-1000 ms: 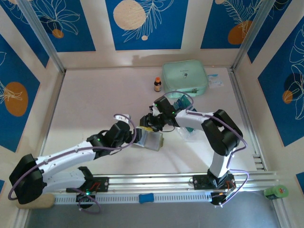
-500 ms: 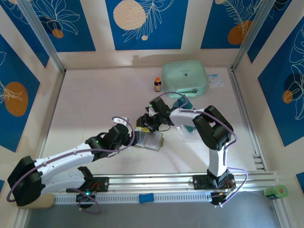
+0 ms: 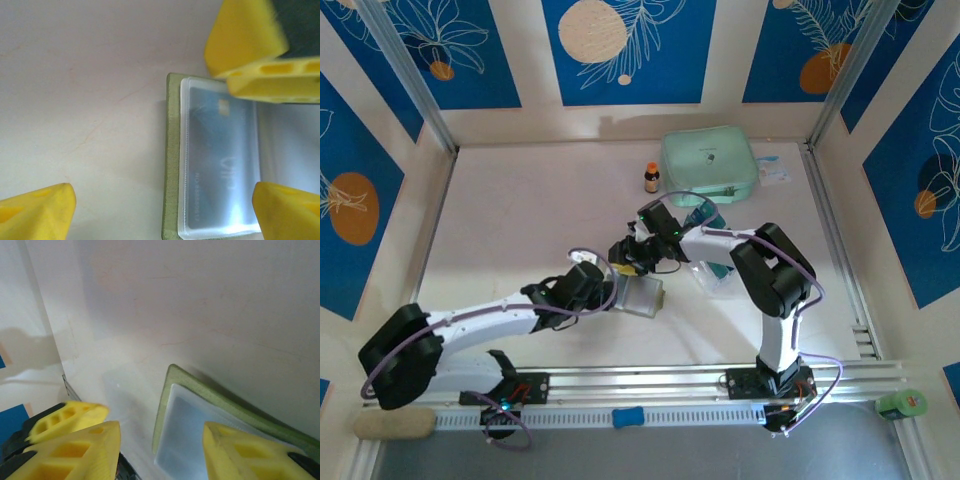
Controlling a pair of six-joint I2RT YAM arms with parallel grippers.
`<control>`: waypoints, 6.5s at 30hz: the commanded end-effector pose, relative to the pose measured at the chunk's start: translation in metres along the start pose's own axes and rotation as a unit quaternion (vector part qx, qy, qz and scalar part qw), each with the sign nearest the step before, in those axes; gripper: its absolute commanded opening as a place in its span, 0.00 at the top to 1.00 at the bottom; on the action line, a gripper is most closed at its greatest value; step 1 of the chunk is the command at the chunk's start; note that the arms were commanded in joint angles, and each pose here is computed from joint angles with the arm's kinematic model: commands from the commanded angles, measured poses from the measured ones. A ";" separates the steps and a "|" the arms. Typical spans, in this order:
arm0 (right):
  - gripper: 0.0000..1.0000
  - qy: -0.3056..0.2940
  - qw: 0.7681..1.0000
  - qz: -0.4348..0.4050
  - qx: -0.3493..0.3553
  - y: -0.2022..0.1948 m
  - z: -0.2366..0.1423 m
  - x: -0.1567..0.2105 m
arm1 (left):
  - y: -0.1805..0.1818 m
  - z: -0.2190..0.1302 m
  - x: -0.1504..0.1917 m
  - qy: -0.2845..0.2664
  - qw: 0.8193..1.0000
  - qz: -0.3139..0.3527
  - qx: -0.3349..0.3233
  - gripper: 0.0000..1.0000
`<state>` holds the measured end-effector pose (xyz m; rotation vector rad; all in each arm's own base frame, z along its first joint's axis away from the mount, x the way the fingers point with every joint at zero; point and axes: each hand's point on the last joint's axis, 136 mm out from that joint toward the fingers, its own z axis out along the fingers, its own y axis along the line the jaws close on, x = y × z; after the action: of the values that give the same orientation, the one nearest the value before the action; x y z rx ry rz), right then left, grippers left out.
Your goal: Put the credit cards into the card holder
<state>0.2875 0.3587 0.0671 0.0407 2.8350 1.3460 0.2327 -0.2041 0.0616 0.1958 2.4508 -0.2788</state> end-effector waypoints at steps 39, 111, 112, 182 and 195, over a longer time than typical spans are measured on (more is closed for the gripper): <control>1.00 -0.038 0.957 -0.088 0.274 -0.106 -0.084 0.044 | -0.011 0.012 -0.024 -0.015 1.000 -0.009 0.006 0.06; 0.89 -0.063 0.848 -0.157 0.502 -0.136 -0.213 -0.014 | -0.024 0.005 -0.036 -0.030 0.998 -0.048 0.041 0.00; 0.91 -0.061 0.849 -0.160 0.500 -0.135 -0.212 -0.014 | -0.025 0.005 -0.036 -0.031 0.998 -0.048 0.041 0.00; 1.00 -0.184 0.978 -0.082 -0.047 -0.035 -0.067 0.025 | 0.044 0.023 0.019 0.079 0.988 0.039 -0.123 0.00; 1.00 -0.179 0.980 -0.075 -0.047 -0.043 -0.056 0.024 | 0.048 0.025 0.026 0.089 0.987 0.037 -0.131 0.00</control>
<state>0.2623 0.2859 0.0705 0.0643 2.4343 1.2740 0.2439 -0.1789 0.0291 0.2145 2.5876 0.0159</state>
